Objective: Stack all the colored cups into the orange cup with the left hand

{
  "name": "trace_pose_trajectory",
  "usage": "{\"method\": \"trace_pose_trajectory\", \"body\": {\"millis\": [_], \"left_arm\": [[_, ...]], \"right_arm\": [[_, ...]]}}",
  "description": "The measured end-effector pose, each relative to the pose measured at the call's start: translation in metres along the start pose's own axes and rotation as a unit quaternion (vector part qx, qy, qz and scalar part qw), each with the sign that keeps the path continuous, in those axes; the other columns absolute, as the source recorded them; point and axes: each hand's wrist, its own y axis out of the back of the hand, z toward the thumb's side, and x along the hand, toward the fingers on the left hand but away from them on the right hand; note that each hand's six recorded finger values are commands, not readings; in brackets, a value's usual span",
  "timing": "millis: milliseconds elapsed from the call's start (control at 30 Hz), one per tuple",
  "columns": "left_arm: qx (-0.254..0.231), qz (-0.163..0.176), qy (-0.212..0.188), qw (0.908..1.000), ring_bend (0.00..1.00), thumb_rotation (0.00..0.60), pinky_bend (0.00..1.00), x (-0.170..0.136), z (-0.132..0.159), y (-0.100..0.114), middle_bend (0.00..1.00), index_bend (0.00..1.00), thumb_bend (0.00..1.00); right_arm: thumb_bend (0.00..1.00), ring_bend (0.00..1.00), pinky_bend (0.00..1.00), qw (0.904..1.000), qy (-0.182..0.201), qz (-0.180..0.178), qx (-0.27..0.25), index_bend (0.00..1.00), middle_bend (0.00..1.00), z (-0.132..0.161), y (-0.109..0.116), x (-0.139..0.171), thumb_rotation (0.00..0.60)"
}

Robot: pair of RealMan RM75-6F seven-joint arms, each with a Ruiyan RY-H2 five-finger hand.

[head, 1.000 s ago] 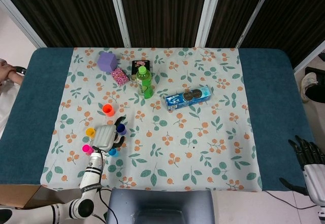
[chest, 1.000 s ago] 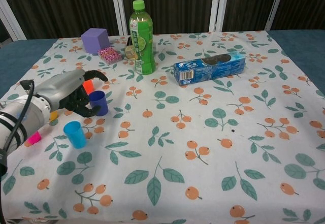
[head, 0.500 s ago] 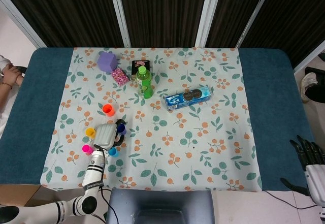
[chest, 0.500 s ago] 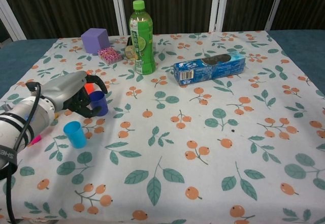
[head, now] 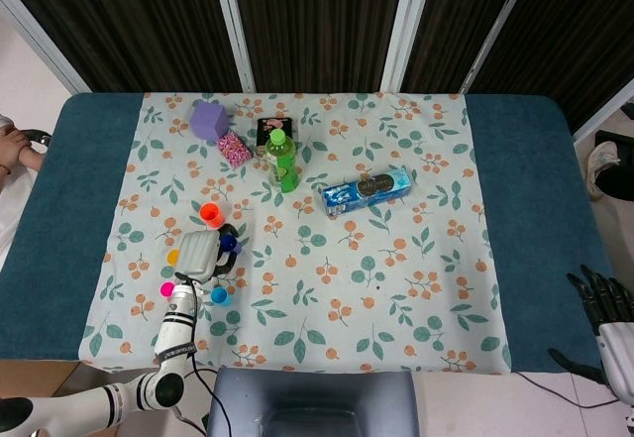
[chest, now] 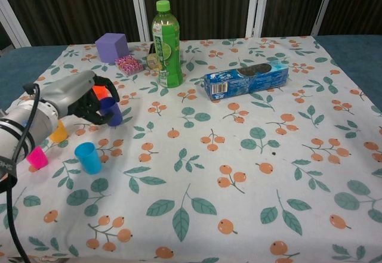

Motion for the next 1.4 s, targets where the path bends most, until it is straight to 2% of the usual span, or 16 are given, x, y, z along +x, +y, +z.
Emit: {"method": "trace_pose_trajectory", "body": {"millis": [200, 433, 767, 1067, 1133, 1167, 1200, 1267, 1300, 1400], "left_arm": [[0.013, 0.052, -0.005, 0.9985, 1.00, 0.600, 1.00, 0.014, 0.003, 0.039, 1.00, 0.58, 0.42], [0.041, 0.078, 0.019, 0.9960, 1.00, 0.600, 1.00, 0.035, -0.011, 0.062, 1.00, 0.58, 0.42], [0.060, 0.065, 0.041, 0.9953, 1.00, 0.600, 1.00, 0.044, -0.032, 0.053, 1.00, 0.58, 0.42], [0.068, 0.058, 0.035, 0.9954, 1.00, 0.600, 1.00, 0.047, -0.032, 0.039, 1.00, 0.57, 0.40], [0.066, 0.057, 0.031, 0.9957, 1.00, 0.600, 1.00, 0.048, -0.030, 0.036, 1.00, 0.47, 0.38], [0.065, 0.057, 0.030, 0.9958, 1.00, 0.600, 1.00, 0.048, -0.030, 0.035, 1.00, 0.38, 0.38], [0.065, 0.055, 0.029, 0.9959, 1.00, 0.600, 1.00, 0.048, -0.030, 0.033, 1.00, 0.23, 0.37], [0.063, 0.052, 0.030, 0.9962, 1.00, 0.600, 1.00, 0.049, -0.030, 0.031, 1.00, 0.03, 0.36], [0.061, 0.052, 0.030, 0.9963, 1.00, 0.600, 1.00, 0.049, -0.030, 0.030, 1.00, 0.00, 0.36], [0.058, 0.051, 0.027, 0.9966, 1.00, 0.600, 1.00, 0.048, -0.029, 0.031, 1.00, 0.00, 0.35]], "right_arm": [[0.20, 0.00, 0.00, 1.0000, -0.002, -0.001, -0.002, 0.00, 0.00, -0.001, 0.001, 0.000, 0.600], [0.20, 0.00, 0.00, 1.0000, -0.005, -0.006, -0.003, 0.00, 0.00, -0.002, 0.003, 0.000, 0.600], [0.20, 0.00, 0.00, 0.9999, -0.008, -0.007, -0.003, 0.00, 0.00, -0.003, 0.003, -0.001, 0.600], [0.20, 0.00, 0.00, 1.0000, -0.003, 0.000, -0.006, 0.00, 0.00, -0.002, 0.003, 0.001, 0.600], [0.20, 0.00, 0.00, 1.0000, -0.004, -0.002, -0.007, 0.00, 0.00, -0.002, 0.003, 0.001, 0.600], [0.20, 0.00, 0.00, 1.0000, -0.004, -0.001, -0.007, 0.00, 0.00, -0.003, 0.003, 0.001, 0.600], [0.20, 0.00, 0.00, 1.0000, -0.005, -0.001, -0.007, 0.00, 0.00, -0.003, 0.003, 0.001, 0.600], [0.20, 0.00, 0.00, 1.0000, -0.005, -0.001, -0.007, 0.00, 0.00, -0.003, 0.003, 0.001, 0.600], [0.20, 0.00, 0.00, 1.0000, -0.004, -0.001, -0.007, 0.00, 0.00, -0.003, 0.003, 0.001, 0.600], [0.20, 0.00, 0.00, 1.0000, -0.004, -0.001, -0.006, 0.00, 0.00, -0.003, 0.003, 0.000, 0.600]]}}
